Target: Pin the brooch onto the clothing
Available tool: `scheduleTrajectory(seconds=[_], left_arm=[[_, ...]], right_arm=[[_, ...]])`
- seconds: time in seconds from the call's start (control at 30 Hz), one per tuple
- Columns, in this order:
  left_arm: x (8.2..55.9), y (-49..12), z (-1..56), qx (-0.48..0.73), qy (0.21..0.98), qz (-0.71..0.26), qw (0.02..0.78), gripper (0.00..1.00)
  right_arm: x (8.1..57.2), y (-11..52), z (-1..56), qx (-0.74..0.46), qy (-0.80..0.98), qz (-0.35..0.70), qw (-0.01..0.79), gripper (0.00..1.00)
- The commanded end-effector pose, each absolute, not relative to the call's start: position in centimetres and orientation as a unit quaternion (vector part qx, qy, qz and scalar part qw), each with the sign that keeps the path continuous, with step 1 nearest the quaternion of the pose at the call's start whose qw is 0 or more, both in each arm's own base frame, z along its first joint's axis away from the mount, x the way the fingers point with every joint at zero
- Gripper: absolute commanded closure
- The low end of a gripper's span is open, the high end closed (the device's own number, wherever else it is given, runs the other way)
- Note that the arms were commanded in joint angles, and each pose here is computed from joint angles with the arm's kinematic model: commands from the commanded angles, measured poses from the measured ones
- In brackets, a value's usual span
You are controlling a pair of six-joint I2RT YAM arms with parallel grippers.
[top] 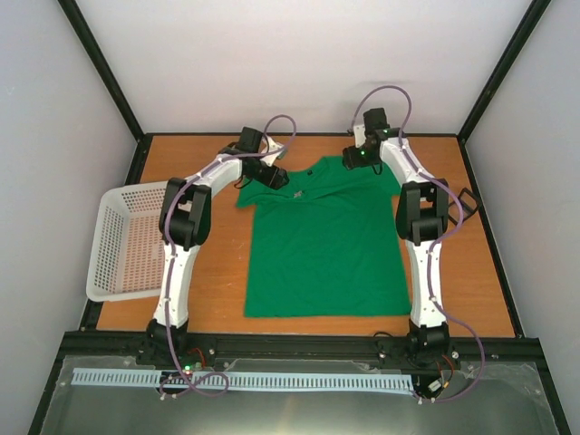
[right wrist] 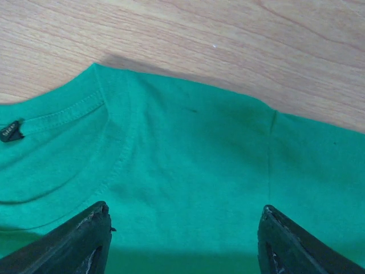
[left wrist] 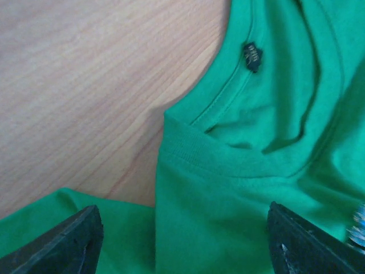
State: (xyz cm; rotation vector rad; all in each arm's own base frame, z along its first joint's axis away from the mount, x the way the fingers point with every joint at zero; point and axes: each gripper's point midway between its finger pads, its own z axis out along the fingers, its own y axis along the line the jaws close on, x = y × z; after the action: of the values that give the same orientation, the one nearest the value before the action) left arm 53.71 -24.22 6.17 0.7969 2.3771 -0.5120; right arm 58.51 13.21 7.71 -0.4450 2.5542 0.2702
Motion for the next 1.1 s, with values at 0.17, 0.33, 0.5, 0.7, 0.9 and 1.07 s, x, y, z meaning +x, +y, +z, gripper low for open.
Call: scheduleTrajectory(seconds=[0.17, 0.33, 0.5, 0.7, 0.9, 1.07], left_arm=[[56.0, -25.5, 3.8, 0.304, 0.887, -0.182, 0.297, 0.36], [57.5, -24.6, 2.6, 0.3, 0.891, -0.141, 0.311, 0.64], [61.0, -20.6, 1.1, 0.259, 0.906, -0.07, 0.326, 0.87], [66.2, -15.8, 3.6, 0.232, 0.889, -0.036, 0.394, 0.91], [67.1, -13.7, 7.7, 0.213, 0.881, -0.01, 0.423, 0.55], [63.6, -14.8, 12.4, 0.186, 0.89, -0.076, 0.411, 0.34]], right_arm=[[57.6, 11.7, 7.0, -0.153, 0.952, 0.09, 0.25, 0.33], [56.9, 10.6, 5.5, -0.146, 0.958, 0.059, 0.241, 0.34], [57.2, 10.3, 5.7, -0.13, 0.958, 0.054, 0.252, 0.35], [57.0, 10.7, 7.0, -0.1, 0.957, 0.077, 0.261, 0.35], [56.4, 11.5, 9.3, -0.087, 0.954, 0.108, 0.265, 0.35], [54.5, 12.9, 9.2, -0.105, 0.952, 0.148, 0.246, 0.35]])
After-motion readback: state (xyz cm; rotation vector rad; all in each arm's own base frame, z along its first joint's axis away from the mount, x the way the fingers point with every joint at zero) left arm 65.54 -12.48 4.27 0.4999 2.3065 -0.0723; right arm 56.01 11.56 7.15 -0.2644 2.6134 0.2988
